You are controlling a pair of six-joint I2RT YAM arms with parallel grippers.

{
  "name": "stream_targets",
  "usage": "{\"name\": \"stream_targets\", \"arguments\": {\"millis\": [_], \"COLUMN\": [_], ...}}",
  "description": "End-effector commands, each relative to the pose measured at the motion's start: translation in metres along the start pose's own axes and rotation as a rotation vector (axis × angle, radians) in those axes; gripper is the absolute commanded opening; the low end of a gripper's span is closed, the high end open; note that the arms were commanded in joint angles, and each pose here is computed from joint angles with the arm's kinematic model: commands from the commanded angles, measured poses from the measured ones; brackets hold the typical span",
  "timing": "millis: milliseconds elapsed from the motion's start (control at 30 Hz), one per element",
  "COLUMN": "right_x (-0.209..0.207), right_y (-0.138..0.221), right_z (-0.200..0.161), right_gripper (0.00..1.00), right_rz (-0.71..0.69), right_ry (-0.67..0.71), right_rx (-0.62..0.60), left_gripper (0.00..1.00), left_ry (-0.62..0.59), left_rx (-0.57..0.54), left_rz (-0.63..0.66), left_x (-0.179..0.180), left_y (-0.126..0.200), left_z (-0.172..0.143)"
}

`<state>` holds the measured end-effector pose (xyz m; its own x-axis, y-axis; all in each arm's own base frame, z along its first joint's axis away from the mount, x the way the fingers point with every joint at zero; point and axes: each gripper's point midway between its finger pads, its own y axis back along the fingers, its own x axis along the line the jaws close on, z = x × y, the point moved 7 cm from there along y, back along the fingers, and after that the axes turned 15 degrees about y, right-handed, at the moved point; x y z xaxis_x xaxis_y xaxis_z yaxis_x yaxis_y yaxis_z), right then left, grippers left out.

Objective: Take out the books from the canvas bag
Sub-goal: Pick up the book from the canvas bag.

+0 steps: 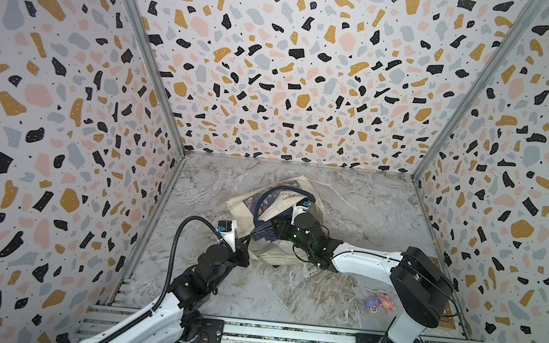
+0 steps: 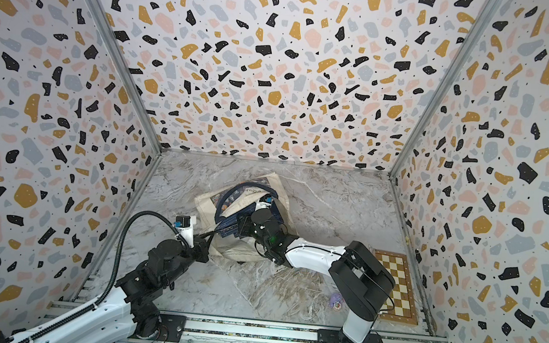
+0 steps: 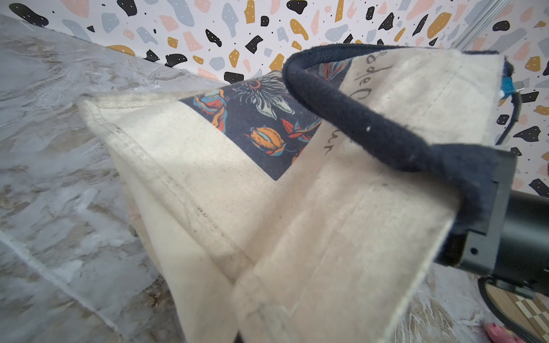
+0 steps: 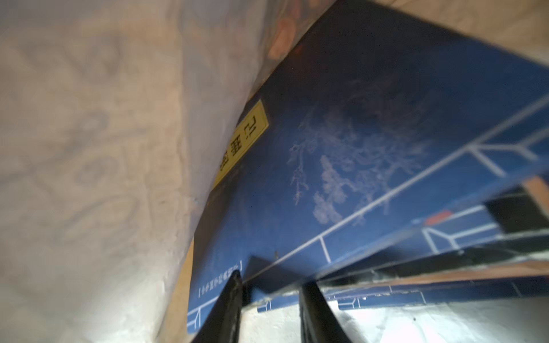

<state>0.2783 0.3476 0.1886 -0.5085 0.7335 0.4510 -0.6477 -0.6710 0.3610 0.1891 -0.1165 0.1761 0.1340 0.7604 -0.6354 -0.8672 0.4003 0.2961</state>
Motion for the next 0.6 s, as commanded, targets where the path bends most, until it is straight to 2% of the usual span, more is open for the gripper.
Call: {"name": "stream_targets", "arguments": {"millis": [0, 433, 500, 567], "right_x": [0.010, 0.005, 0.003, 0.004], "right_y": [0.006, -0.025, -0.028, -0.031], "right_z": [0.052, 0.061, 0.062, 0.064], "right_gripper": [0.33, 0.38, 0.35, 0.26], "right_rz": [0.027, 0.070, 0.071, 0.085], "right_ry": [-0.036, -0.112, -0.122, -0.119], "right_rx": [-0.167, -0.181, -0.192, -0.189], "left_gripper": [0.00, 0.00, 0.00, 0.00], "left_ry": [0.002, -0.007, -0.007, -0.009], "left_rx": [-0.016, -0.015, -0.014, -0.014], "left_rz": [-0.011, -0.008, -0.007, -0.003], "left_x": [-0.003, -0.002, -0.002, -0.002], "left_y": [0.001, 0.000, 0.000, 0.000], "left_z": [0.003, 0.003, 0.003, 0.003]}}
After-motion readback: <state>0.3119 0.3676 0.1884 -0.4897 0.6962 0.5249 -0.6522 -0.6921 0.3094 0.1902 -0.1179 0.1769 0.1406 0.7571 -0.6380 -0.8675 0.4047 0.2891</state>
